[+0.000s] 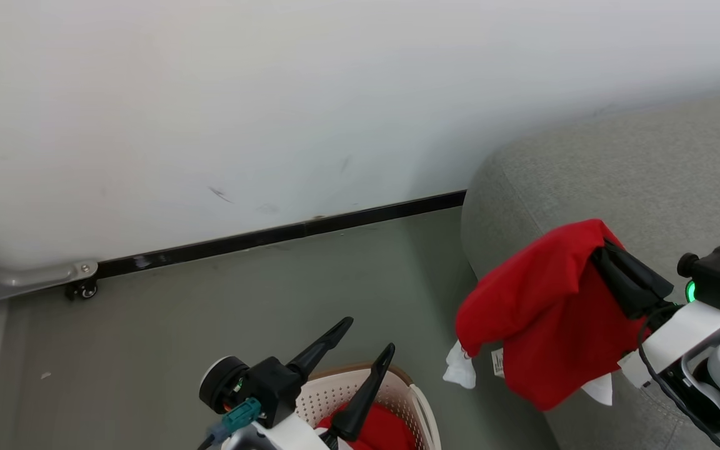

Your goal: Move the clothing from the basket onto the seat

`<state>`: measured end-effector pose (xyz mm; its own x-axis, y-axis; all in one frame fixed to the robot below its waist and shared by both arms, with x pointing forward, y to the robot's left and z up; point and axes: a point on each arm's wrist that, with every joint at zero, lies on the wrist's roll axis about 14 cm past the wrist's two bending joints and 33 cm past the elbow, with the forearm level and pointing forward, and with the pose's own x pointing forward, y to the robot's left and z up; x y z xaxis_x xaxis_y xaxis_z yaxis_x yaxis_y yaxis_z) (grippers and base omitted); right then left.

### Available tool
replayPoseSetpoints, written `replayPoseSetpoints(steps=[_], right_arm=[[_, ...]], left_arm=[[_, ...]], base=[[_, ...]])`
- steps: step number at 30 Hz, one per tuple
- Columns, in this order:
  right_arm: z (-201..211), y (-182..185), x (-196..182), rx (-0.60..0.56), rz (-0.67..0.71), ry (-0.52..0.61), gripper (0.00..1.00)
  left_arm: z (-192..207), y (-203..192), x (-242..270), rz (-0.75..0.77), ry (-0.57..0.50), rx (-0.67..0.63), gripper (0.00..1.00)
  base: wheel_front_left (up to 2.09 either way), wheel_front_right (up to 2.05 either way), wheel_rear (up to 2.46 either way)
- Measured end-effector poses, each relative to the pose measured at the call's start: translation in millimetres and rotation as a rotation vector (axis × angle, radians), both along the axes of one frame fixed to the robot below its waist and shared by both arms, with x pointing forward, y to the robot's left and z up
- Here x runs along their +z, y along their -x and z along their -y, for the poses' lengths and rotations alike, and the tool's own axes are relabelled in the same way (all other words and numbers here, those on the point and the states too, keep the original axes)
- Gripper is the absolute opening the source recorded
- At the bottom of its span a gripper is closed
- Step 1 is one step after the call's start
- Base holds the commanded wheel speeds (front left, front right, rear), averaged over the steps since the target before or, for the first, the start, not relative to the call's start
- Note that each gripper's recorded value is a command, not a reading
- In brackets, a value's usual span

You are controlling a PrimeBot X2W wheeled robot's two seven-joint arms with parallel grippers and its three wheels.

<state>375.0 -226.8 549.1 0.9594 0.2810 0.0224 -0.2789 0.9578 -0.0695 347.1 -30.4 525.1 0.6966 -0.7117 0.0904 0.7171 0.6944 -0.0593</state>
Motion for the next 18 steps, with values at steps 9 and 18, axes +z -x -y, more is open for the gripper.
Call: replayPoseSetpoints(steps=[9,18], right_arm=[[25,21,-6,-0.074,-0.006,-0.012,0.00],[47,41,-10,-0.150,-0.007,-0.041,0.00]], left_arm=[[28,12,4,-0.002,0.019,-0.092,1.00],[50,23,6,-0.005,0.032,-0.173,1.00]], base=[[0.00,0.00,0.00],[0.00,0.00,0.00]])
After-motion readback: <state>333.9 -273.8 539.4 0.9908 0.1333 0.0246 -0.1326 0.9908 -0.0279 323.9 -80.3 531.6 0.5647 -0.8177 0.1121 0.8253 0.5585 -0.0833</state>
